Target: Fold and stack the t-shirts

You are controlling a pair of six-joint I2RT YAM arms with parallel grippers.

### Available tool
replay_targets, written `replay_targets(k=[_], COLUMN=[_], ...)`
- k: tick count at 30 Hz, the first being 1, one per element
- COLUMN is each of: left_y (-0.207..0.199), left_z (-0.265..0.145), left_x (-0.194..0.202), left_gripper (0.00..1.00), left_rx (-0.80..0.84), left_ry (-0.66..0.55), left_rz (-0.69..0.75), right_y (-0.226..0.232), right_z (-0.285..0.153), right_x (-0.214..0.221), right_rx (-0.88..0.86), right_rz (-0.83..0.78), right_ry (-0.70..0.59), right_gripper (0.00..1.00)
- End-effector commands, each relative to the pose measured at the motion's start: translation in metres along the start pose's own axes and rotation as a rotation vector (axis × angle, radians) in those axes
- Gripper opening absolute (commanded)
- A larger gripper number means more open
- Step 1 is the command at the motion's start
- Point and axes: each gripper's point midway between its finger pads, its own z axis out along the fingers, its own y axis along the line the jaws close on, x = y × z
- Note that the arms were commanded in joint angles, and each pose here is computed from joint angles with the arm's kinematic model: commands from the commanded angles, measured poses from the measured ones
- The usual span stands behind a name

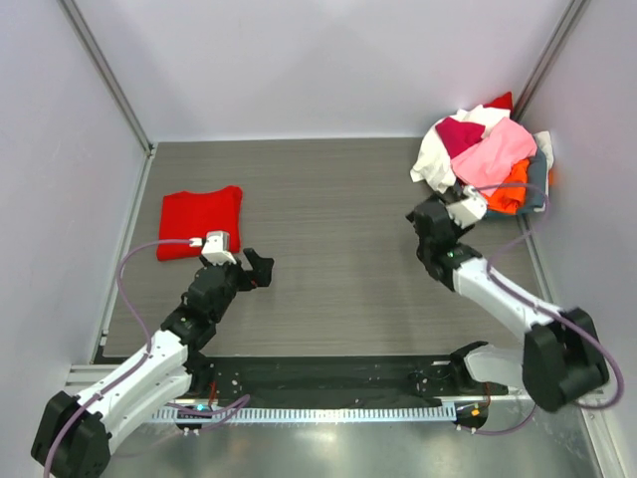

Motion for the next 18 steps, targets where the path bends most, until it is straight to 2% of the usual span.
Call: replay_targets(k=[1, 4, 5, 8, 9, 11, 12, 15, 18], left_y=[0.0, -0.003, -0.003, -0.003, -0.004, -0.003, -0.003, -0.002, 0.001], left_z=[0.002, 0.002, 0.002, 0.002, 0.002, 0.001, 0.001, 0.0, 0.0], left_x=[-0.016, -0.016, -0.017, -0.017, -0.019, -0.02, -0.02, -0.023, -0.022], left_gripper=[0.96, 0.96, 0.96, 0.96, 0.96, 0.96, 0.96, 0.96, 0.96], left_rx=[-0.037, -0.021, -0.018, -0.02, -0.018, -0.024, -0.025, -0.027, -0.044], left_ry=[-0.037, -0.039, -0.041, -0.04, -0.044, -0.049, -0.051, -0.059, -0.06], left_rz=[-0.012, -0.014, -0.016, -0.016, -0.016, -0.013, -0.012, -0.009, -0.007], right_y=[0.048, 0.061, 0.06, 0.07, 0.061, 0.07, 0.062, 0.058, 0.045], right_z=[0.03, 0.053, 0.066, 0.095, 0.112, 0.127, 0.137, 0.153, 0.17], right_x=[-0.039, -0.067, -0.06, -0.081, -0.071, -0.082, -0.07, -0.076, -0.06], right_rx=[0.015, 0.057, 0.082, 0.097, 0.137, 0.141, 0.182, 0.224, 0.255], right_rz=[0.111, 0.172, 0.159, 0.195, 0.179, 0.21, 0.179, 0.19, 0.205], right_ry=[-0.081, -0.134, -0.124, -0.141, -0.121, -0.139, -0.116, -0.142, -0.112], right_gripper=[0.75, 0.74, 0.73, 0.73, 0.73, 0.74, 0.76, 0.77, 0.77])
